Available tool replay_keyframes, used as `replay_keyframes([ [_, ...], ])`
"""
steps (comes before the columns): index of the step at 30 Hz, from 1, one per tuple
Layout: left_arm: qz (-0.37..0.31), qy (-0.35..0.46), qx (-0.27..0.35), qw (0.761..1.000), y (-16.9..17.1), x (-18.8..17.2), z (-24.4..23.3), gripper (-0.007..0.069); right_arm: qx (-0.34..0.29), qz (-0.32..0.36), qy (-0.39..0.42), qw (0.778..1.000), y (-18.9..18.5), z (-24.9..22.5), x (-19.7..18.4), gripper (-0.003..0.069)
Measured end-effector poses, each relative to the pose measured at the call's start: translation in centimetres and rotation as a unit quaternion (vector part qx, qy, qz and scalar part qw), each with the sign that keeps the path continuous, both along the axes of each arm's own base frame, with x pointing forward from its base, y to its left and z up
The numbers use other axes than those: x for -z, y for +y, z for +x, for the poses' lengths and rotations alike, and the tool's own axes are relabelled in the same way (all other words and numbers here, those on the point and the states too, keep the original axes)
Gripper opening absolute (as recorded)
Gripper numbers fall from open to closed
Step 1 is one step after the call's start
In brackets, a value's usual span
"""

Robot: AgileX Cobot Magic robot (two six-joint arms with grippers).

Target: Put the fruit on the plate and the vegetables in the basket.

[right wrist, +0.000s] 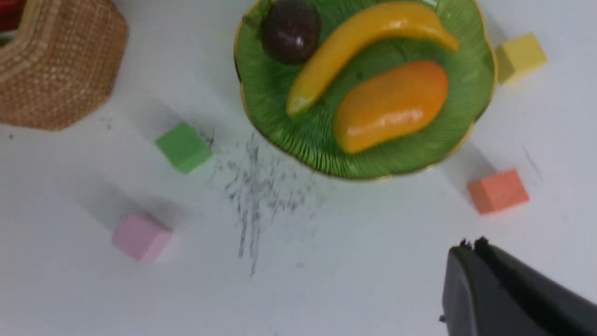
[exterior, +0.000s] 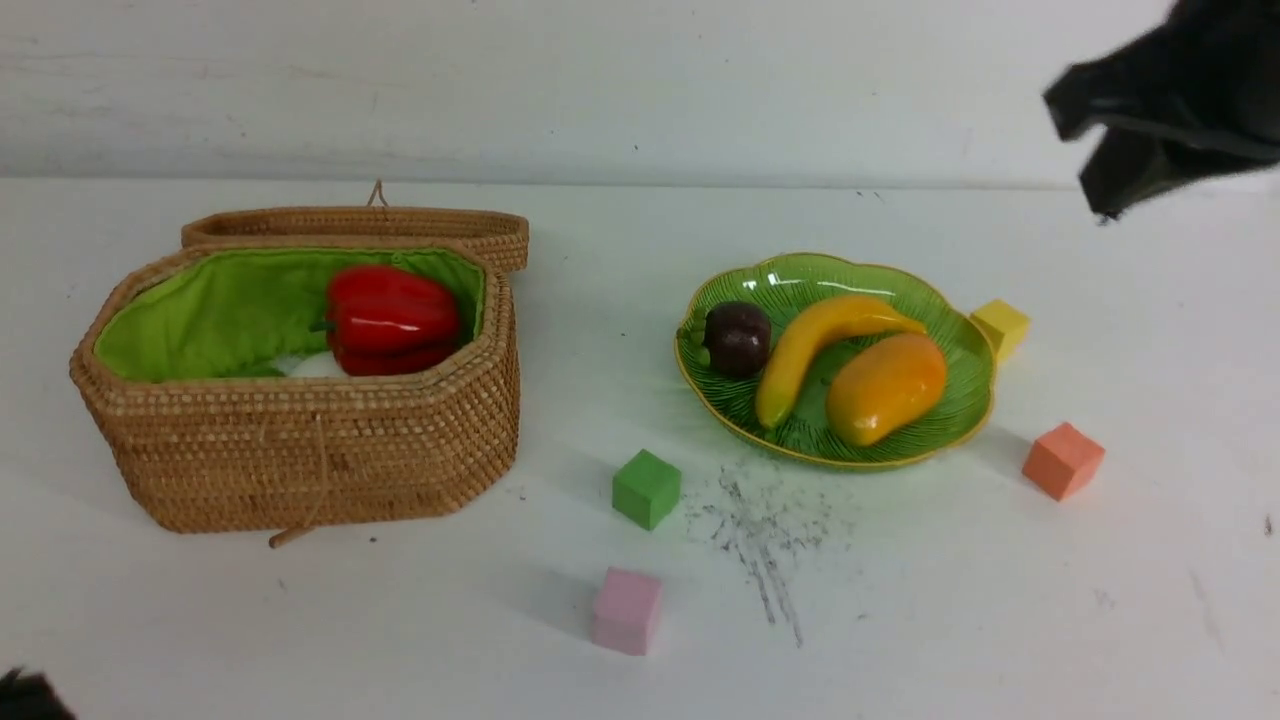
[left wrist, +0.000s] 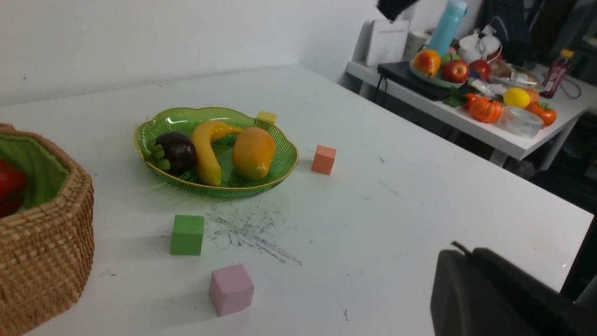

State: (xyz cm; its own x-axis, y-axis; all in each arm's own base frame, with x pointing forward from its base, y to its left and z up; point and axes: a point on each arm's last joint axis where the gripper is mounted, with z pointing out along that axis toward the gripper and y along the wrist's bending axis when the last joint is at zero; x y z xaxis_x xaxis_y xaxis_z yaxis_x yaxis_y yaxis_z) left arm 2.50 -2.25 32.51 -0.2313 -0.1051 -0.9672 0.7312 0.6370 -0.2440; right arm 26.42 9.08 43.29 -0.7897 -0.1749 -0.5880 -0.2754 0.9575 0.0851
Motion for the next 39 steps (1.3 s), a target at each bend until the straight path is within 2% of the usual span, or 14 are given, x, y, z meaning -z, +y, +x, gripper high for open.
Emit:
replay_keyframes([
  [5,-0.019,-0.016,0.005,1.000,0.4,4.0,-0.4,-0.0013,0.030,0.032,0.045,0.998,-2.1,-7.4,2.9,-0.0015],
  [9,-0.005,-0.007,0.007,1.000,-0.1,6.0,-0.1,-0.0013,0.050,0.040,0.062,0.996,-3.6,-12.1,5.5,-0.0014],
  [17,0.032,0.021,0.007,0.999,-0.8,8.8,0.4,-0.0013,0.051,0.060,0.023,0.997,-5.9,-19.2,8.3,-0.0008],
  [27,0.076,0.057,0.000,0.995,-0.7,10.3,0.5,-0.0013,0.044,0.095,-0.071,0.992,-7.4,-24.0,7.5,0.0000],
  [33,0.080,0.060,0.000,0.995,-0.7,10.4,0.5,-0.0013,0.046,0.102,-0.092,0.989,-7.8,-25.1,7.8,0.0002],
  [37,0.081,0.061,-0.001,0.995,-0.6,10.4,0.5,-0.0013,0.073,0.082,-0.132,0.985,-8.3,-25.8,9.9,0.0000],
  [39,0.081,0.061,-0.001,0.995,-0.6,10.4,0.5,-0.0013,0.066,0.066,-0.188,0.978,-8.3,-25.4,11.5,-0.0005],
])
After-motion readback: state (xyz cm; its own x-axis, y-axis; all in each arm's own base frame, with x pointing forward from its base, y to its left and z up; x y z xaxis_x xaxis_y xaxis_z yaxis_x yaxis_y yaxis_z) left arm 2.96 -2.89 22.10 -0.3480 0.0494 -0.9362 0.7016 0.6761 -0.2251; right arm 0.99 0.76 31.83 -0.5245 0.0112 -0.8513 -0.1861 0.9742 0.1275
